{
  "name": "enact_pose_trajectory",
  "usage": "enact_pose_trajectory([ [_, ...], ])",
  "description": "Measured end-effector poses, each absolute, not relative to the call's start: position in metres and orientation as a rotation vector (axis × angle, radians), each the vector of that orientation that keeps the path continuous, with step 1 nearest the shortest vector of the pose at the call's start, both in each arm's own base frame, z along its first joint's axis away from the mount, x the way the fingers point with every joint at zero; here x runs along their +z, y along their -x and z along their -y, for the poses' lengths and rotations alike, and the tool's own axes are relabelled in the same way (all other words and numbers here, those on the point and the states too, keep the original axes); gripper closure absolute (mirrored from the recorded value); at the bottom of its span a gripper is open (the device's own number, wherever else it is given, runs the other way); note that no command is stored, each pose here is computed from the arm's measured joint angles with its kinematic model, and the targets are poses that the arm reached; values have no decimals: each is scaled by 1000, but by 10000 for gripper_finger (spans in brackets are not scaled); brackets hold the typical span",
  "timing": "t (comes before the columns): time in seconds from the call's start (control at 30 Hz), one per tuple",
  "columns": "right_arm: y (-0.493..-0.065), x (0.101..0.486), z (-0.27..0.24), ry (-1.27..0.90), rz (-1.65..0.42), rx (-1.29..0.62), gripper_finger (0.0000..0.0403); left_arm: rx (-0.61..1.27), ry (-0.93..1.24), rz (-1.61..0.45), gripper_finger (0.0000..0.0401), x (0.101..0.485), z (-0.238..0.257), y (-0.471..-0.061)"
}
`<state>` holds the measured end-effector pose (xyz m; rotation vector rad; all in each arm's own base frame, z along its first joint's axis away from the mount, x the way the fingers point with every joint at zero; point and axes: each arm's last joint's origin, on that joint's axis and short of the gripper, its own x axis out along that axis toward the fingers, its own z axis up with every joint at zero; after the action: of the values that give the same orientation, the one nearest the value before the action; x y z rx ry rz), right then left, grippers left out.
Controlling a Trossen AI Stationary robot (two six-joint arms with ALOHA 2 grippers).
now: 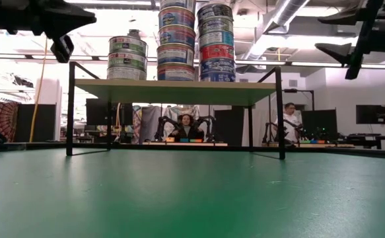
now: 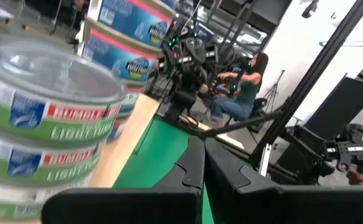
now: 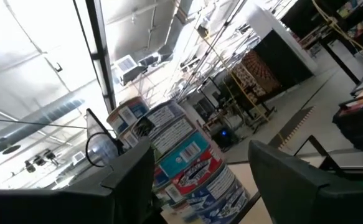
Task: Stack canned seafood by type on shelf
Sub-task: Return to Home Position
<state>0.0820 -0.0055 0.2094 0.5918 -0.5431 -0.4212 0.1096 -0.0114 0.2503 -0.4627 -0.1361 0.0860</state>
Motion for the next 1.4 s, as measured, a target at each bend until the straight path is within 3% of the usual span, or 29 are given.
enact_pose_trajectory([
  [0.4,-83,209,6,-580,521,-431,122,98,496,81,401,242,9,-95],
  [0.77,-86,201,5,-542,431,-451,122,22,672,210,401,194,11,-101],
  [1.17,-90,188,5,-484,297,-481,122,20,601,195,401,196,11,-100],
  [1.4,-91,181,4,-453,225,-495,122,57,555,76,401,185,11,-101],
])
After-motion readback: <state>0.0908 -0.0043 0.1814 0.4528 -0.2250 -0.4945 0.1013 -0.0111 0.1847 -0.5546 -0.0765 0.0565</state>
